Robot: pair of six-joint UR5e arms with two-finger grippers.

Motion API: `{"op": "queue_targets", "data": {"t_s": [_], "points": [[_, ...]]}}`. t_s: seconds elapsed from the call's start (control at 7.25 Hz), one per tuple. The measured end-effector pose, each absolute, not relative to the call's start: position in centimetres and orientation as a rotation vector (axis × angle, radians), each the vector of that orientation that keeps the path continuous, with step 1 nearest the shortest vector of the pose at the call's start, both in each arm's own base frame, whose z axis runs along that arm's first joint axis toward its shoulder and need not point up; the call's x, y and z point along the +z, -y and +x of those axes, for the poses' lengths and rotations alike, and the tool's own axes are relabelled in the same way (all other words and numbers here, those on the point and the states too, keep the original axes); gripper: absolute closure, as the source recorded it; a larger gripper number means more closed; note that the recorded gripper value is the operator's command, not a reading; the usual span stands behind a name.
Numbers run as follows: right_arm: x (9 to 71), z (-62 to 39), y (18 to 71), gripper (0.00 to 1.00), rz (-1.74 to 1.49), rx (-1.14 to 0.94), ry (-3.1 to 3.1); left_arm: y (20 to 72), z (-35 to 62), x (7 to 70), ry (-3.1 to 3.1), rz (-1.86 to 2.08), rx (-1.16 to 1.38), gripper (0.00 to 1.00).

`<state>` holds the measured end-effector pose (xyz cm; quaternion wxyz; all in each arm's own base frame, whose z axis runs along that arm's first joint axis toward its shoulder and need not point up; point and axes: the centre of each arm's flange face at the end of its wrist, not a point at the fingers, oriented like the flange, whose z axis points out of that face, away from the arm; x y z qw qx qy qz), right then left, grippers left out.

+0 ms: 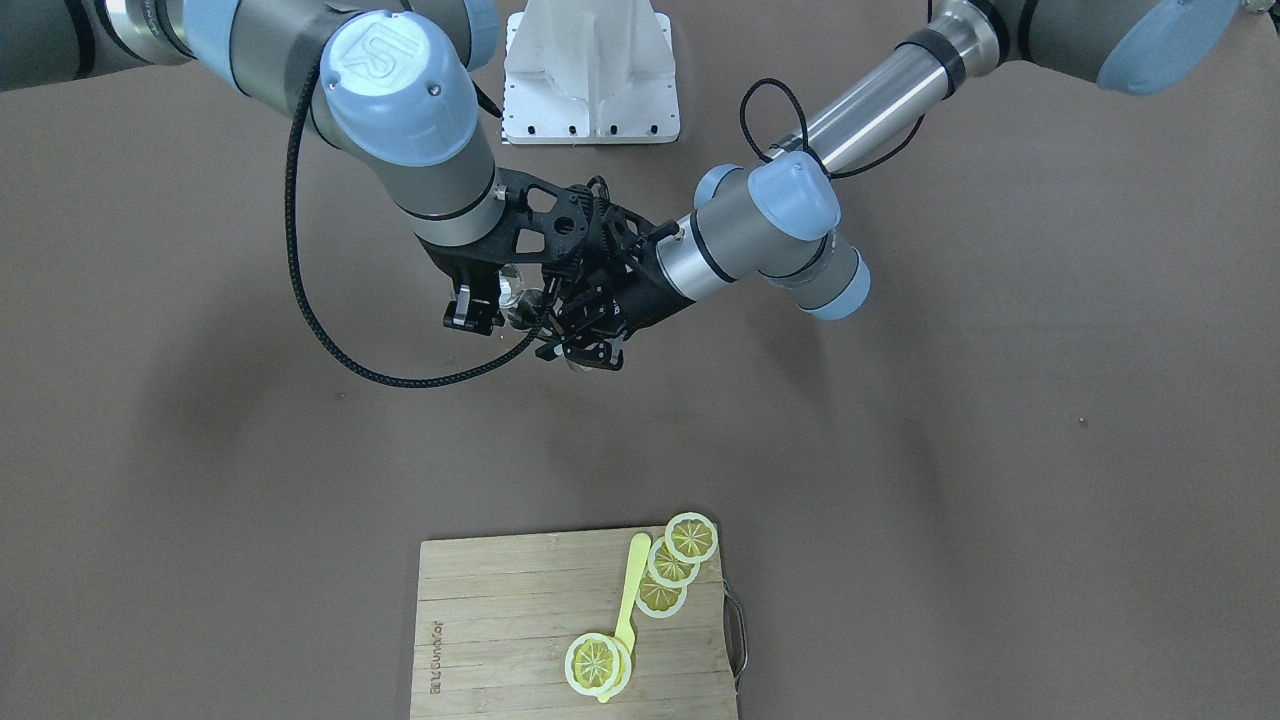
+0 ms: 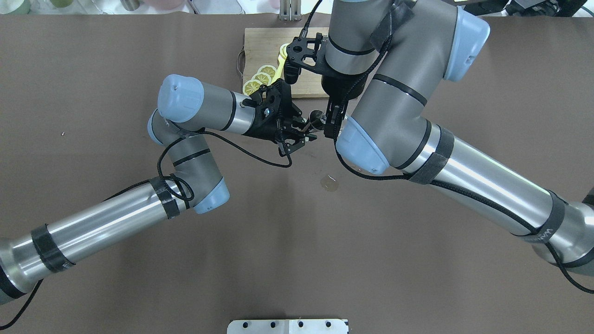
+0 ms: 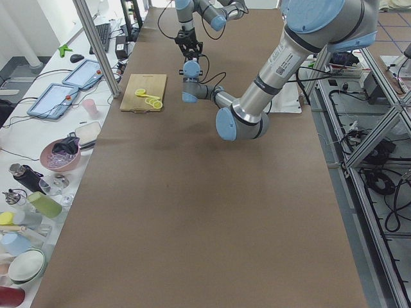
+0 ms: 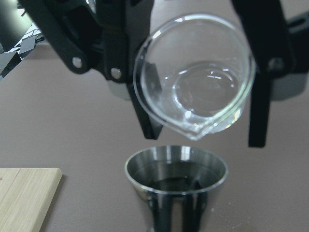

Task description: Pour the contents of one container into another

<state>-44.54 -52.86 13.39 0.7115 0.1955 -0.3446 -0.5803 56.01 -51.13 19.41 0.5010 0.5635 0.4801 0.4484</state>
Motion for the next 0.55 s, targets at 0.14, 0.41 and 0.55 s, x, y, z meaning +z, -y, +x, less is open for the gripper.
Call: {"op": "queue_targets", "data": {"t_s": [0.14,0.41,0.55], "points": [[13.06,-44.6,52.98,1.0,0.421,-1.29,0.753,51.12,56.01,19.43,-1.161,1.362,1.084,1.0],[12.55,-44.9,53.31,1.0,0.4,-1.297,0.733,51.13,56.01,19.39,-1.16,1.363,1.083,1.0],[12.32,-45.09,53.39,1.0,0.389,-1.297,0.726,51.15,56.0,19.37,-1.159,1.363,1.082,1.0]]}}
